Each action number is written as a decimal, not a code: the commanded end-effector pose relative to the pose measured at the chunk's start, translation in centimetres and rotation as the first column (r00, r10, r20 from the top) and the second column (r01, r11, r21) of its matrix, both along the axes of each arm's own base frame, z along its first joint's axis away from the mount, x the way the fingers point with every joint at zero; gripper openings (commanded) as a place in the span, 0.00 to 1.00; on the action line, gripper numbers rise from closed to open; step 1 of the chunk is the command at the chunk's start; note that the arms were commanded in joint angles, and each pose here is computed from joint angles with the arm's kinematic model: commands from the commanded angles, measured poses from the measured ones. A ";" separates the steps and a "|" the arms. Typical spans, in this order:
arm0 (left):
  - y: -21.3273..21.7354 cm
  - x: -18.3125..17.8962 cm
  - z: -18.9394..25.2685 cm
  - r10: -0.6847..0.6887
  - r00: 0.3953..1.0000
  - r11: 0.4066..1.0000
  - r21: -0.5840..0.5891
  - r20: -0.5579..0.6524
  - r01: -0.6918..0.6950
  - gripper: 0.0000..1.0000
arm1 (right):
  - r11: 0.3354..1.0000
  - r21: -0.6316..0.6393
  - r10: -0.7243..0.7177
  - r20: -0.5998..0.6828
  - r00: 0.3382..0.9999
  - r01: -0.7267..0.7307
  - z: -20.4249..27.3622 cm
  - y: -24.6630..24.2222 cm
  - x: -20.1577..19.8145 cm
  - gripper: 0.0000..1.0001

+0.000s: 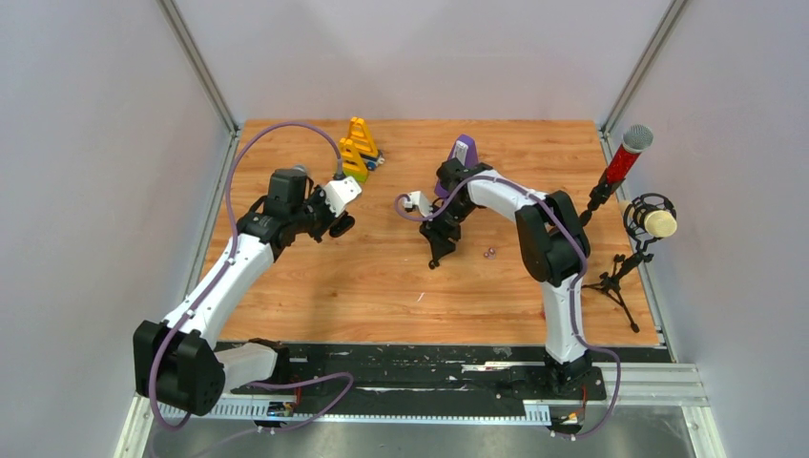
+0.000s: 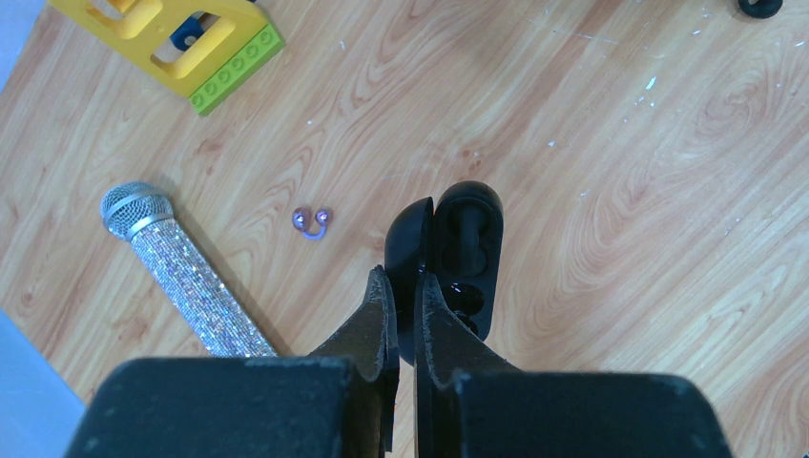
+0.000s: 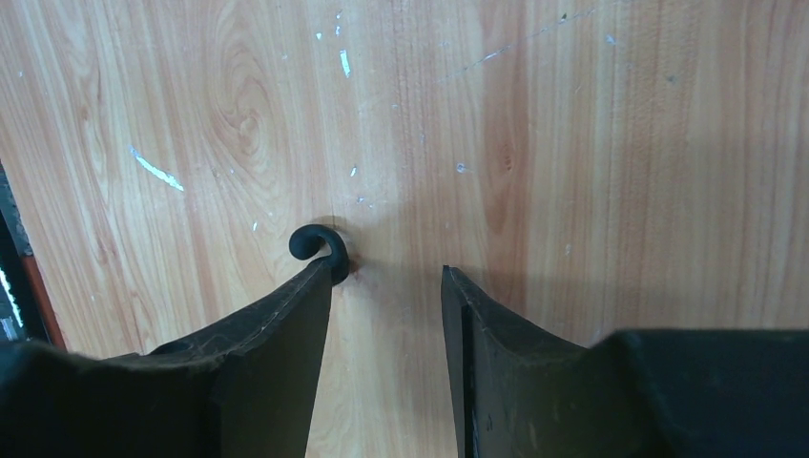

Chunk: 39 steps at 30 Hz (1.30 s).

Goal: Insert the wireless bluetooth earbuds into the charging case
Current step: Pick up the right earbud from the center of the board.

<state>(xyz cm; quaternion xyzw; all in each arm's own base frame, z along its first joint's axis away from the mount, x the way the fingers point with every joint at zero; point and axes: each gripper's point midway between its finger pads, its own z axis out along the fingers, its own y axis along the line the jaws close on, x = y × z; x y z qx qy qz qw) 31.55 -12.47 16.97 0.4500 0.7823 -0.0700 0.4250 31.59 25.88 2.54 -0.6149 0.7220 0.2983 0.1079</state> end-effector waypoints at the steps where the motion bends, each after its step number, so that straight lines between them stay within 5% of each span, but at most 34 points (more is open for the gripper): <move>1: -0.4 0.3 0.9 -0.015 0.999 1.000 -0.008 0.042 0.015 0.02 | 0.999 -0.028 0.026 -0.062 0.998 -0.028 -0.4 -0.7 -2.4 0.47; 15: -0.4 0.3 0.9 -0.016 0.999 1.000 -0.010 0.042 0.016 0.02 | 0.998 0.010 0.070 -0.027 0.997 -0.069 0.7 -0.2 -3.6 0.45; 27: -0.4 0.3 1.0 -0.013 0.999 1.000 -0.009 0.045 0.013 0.01 | 0.997 0.074 -0.002 0.140 0.990 -0.008 4.6 1.4 2.9 0.46; 39: -0.4 0.3 0.9 -0.014 0.999 1.000 -0.007 0.045 0.015 0.01 | 0.998 0.021 0.055 0.107 0.993 -0.057 0.8 1.7 1.9 0.40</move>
